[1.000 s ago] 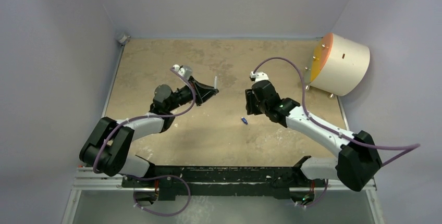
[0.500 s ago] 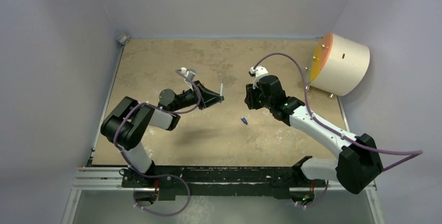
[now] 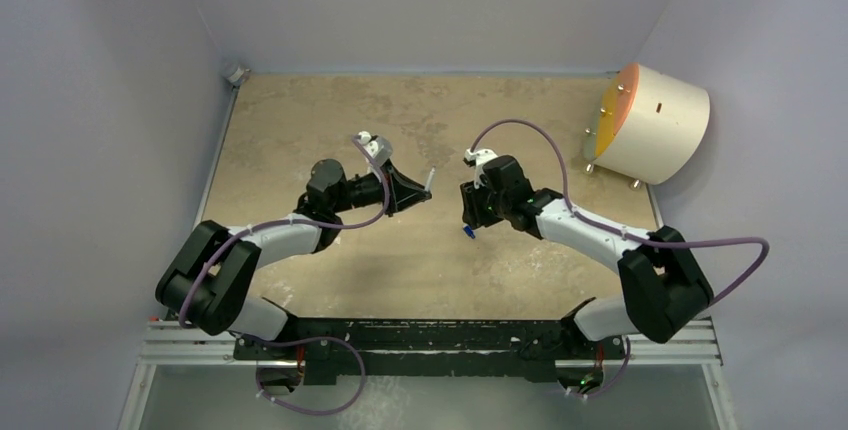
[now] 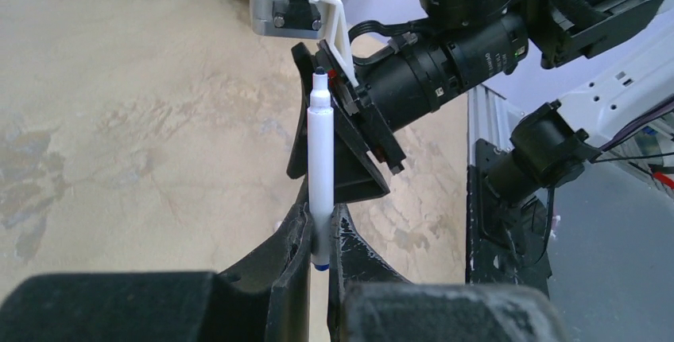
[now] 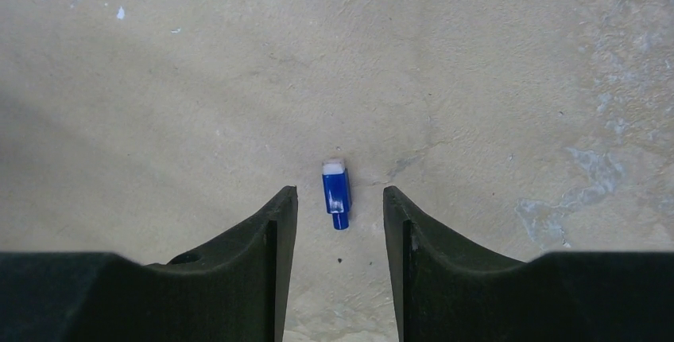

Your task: Insert the pens into the pen caps

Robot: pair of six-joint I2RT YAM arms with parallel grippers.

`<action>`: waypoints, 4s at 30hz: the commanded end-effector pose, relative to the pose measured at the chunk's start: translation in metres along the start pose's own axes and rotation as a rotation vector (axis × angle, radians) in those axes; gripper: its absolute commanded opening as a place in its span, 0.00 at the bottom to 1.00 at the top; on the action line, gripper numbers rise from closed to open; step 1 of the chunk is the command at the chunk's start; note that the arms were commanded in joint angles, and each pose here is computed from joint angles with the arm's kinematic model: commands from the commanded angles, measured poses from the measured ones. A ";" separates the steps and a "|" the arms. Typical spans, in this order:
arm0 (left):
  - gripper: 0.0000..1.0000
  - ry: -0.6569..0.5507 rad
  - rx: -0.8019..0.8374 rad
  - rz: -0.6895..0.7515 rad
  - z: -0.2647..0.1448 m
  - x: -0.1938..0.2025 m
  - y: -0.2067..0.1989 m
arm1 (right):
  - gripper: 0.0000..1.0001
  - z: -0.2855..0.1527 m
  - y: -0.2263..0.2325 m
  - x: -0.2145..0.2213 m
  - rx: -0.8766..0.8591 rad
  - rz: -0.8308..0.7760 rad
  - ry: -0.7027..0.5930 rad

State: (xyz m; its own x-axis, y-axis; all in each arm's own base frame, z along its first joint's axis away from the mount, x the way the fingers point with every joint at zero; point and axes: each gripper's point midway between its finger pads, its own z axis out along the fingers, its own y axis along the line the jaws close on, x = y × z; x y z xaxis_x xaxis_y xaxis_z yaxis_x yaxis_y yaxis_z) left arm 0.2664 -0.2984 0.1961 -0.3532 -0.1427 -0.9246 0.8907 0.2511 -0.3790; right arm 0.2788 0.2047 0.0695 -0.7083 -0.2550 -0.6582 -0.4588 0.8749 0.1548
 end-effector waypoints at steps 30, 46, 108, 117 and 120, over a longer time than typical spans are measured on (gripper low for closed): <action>0.00 0.033 -0.048 0.049 -0.003 0.006 0.009 | 0.47 0.031 0.005 0.034 0.087 0.059 0.101; 0.00 0.013 -0.078 0.051 -0.004 0.000 0.015 | 0.29 0.039 0.002 0.038 0.195 0.021 0.149; 0.00 -0.414 0.287 -0.071 0.018 -0.070 -0.091 | 0.00 -0.183 0.097 -0.200 -0.549 0.019 -0.956; 0.00 -0.411 0.277 -0.070 0.019 -0.067 -0.088 | 0.00 -0.177 0.097 -0.194 -0.556 0.029 -0.935; 0.00 -0.412 0.272 -0.064 0.019 -0.067 -0.087 | 0.00 -0.175 0.097 -0.193 -0.558 0.031 -0.928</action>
State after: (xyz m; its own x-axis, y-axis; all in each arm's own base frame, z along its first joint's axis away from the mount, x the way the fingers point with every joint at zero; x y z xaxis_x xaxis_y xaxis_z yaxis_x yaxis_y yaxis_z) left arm 0.2270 -0.3365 0.2429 -0.4790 -0.4117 -0.7753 0.8434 0.0289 -0.5365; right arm 0.2846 0.2677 0.3239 -0.1839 0.3557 -0.9163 -0.7617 0.5377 0.3616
